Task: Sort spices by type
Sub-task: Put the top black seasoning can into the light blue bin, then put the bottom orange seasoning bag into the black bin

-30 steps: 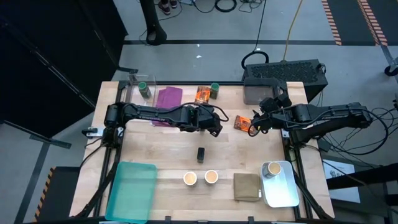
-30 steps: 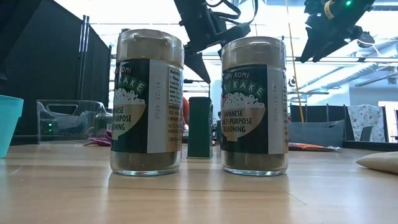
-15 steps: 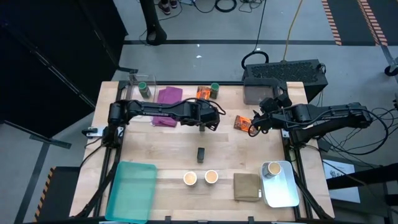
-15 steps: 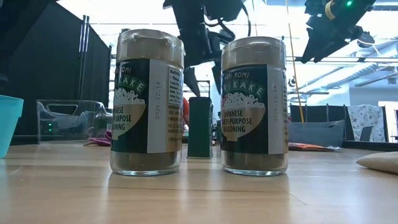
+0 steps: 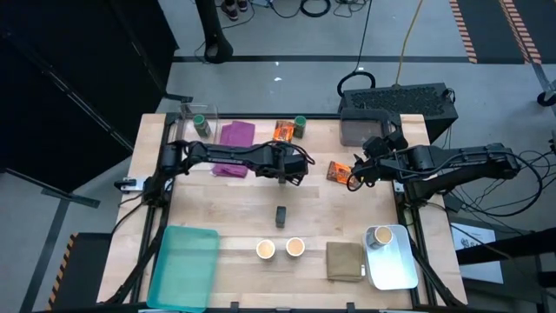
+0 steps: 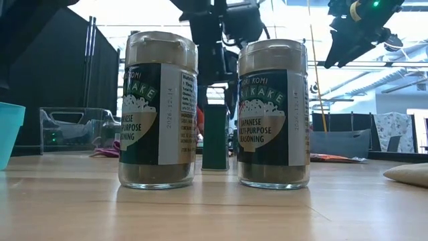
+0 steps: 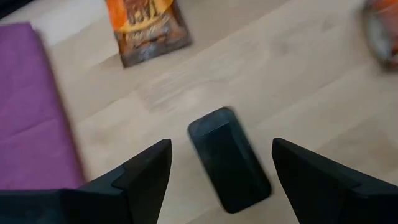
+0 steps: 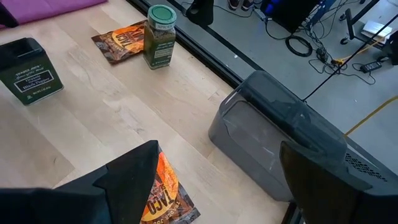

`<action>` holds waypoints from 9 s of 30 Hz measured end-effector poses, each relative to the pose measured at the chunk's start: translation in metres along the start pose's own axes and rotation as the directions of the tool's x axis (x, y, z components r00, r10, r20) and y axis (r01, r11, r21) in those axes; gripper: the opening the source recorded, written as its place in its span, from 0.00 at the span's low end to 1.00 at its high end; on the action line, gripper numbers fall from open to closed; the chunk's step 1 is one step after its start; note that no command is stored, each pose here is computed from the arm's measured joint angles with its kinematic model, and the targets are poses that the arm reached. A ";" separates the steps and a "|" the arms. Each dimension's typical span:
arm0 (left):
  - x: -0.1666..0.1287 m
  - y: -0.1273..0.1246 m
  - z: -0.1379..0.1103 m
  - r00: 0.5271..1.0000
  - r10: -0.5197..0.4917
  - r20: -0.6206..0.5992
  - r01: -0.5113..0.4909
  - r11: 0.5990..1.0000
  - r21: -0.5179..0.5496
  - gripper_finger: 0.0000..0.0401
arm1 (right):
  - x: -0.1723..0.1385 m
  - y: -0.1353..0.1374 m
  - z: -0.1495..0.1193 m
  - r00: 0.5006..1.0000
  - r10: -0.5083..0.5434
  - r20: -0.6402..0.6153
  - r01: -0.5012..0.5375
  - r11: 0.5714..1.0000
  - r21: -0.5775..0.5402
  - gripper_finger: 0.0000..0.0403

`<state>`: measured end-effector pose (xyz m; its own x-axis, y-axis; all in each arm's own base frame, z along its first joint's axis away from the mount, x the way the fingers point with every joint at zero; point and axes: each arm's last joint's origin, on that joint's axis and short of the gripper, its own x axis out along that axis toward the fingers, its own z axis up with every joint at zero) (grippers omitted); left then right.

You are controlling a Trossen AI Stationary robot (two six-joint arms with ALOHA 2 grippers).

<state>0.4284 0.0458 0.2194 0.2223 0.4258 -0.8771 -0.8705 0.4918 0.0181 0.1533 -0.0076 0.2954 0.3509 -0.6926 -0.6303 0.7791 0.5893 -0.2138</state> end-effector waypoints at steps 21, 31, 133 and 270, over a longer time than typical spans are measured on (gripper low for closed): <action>0.027 -0.007 -0.013 0.997 -0.005 -0.082 0.008 1.000 0.029 0.65 | 0.000 0.000 0.000 1.000 0.000 0.003 0.000 1.000 0.000 0.79; 0.029 -0.007 -0.014 0.997 0.002 -0.076 0.002 0.999 0.052 0.34 | 0.000 0.001 0.001 1.000 0.000 0.008 0.000 1.000 0.003 0.79; -0.161 0.139 -0.339 0.870 0.246 -0.427 -0.328 0.935 -0.131 0.52 | 0.000 0.009 0.011 0.994 0.066 0.086 -0.071 0.996 0.055 0.79; -0.116 0.113 -0.147 0.603 -0.686 0.406 -0.002 0.508 0.862 0.02 | 0.077 0.102 -0.010 0.932 0.191 -0.307 -0.154 0.978 0.141 0.79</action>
<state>0.2398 -0.0601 0.2526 0.9099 0.2279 -0.3468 -0.0642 0.9030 0.4249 0.2543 0.0036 0.2179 0.3164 -0.4050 -0.8578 0.7810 0.6245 -0.0068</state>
